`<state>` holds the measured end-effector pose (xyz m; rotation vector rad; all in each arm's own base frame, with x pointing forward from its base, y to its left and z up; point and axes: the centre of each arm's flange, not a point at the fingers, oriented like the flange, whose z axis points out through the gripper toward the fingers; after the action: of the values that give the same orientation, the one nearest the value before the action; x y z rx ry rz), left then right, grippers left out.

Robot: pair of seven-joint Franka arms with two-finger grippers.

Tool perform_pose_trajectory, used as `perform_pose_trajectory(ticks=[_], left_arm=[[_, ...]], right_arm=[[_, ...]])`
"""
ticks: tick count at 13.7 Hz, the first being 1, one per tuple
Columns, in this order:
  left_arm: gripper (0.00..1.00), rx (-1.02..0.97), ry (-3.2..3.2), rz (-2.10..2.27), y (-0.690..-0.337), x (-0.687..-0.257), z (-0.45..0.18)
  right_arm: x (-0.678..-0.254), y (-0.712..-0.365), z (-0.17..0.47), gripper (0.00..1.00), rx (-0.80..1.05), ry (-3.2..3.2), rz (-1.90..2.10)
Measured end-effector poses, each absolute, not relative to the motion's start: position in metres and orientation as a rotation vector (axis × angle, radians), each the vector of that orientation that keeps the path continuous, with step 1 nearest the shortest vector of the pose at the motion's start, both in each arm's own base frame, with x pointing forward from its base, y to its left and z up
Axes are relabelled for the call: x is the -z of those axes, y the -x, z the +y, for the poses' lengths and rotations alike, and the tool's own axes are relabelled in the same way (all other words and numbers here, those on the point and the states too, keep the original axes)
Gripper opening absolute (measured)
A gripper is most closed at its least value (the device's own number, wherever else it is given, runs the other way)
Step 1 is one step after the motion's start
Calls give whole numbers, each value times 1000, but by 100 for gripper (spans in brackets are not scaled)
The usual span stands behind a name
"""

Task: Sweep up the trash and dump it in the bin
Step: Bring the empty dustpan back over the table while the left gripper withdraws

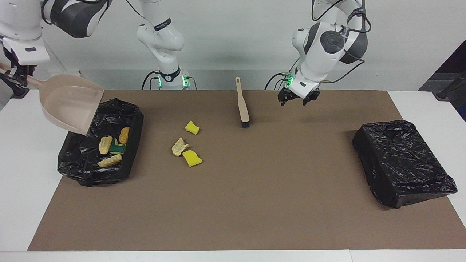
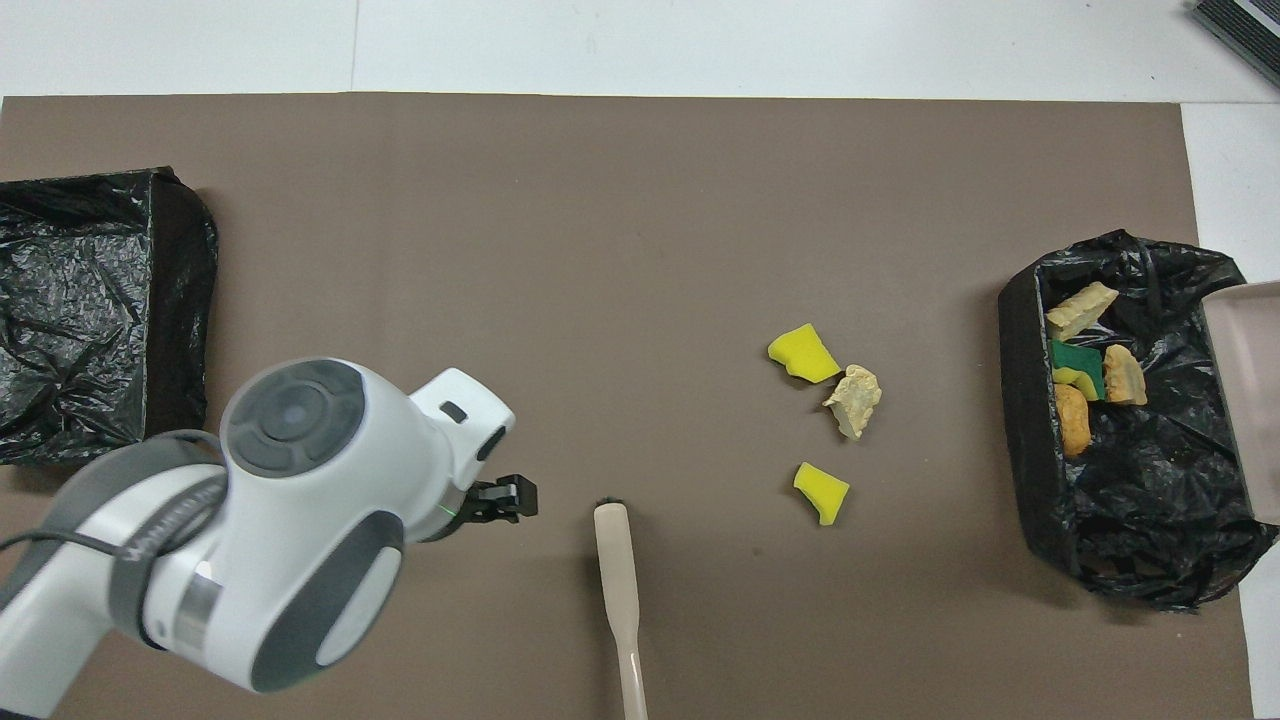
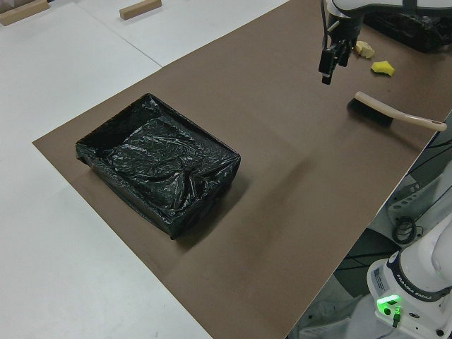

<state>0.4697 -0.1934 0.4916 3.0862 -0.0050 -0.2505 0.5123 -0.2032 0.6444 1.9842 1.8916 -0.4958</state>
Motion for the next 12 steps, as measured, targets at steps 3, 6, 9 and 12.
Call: perform_pose_trajectory(ticks=[3, 6, 9, 12], left_arm=[[100, 195, -3107, -60, -494, -501, -154], [100, 159, -3125, -148, -520, -506, -101], [100, 110, -3117, -169, -532, -531, -60], [100, 89, -3117, -173, -531, -584, -58]], right_arm=[[-633, -532, -151, 33, 310, -2079, 1914], [-624, -551, -47, 33, 218, -2197, 1785], [-601, -561, 30, 33, 144, -2371, 1650], [-568, -571, 73, 33, 118, -2589, 1471]])
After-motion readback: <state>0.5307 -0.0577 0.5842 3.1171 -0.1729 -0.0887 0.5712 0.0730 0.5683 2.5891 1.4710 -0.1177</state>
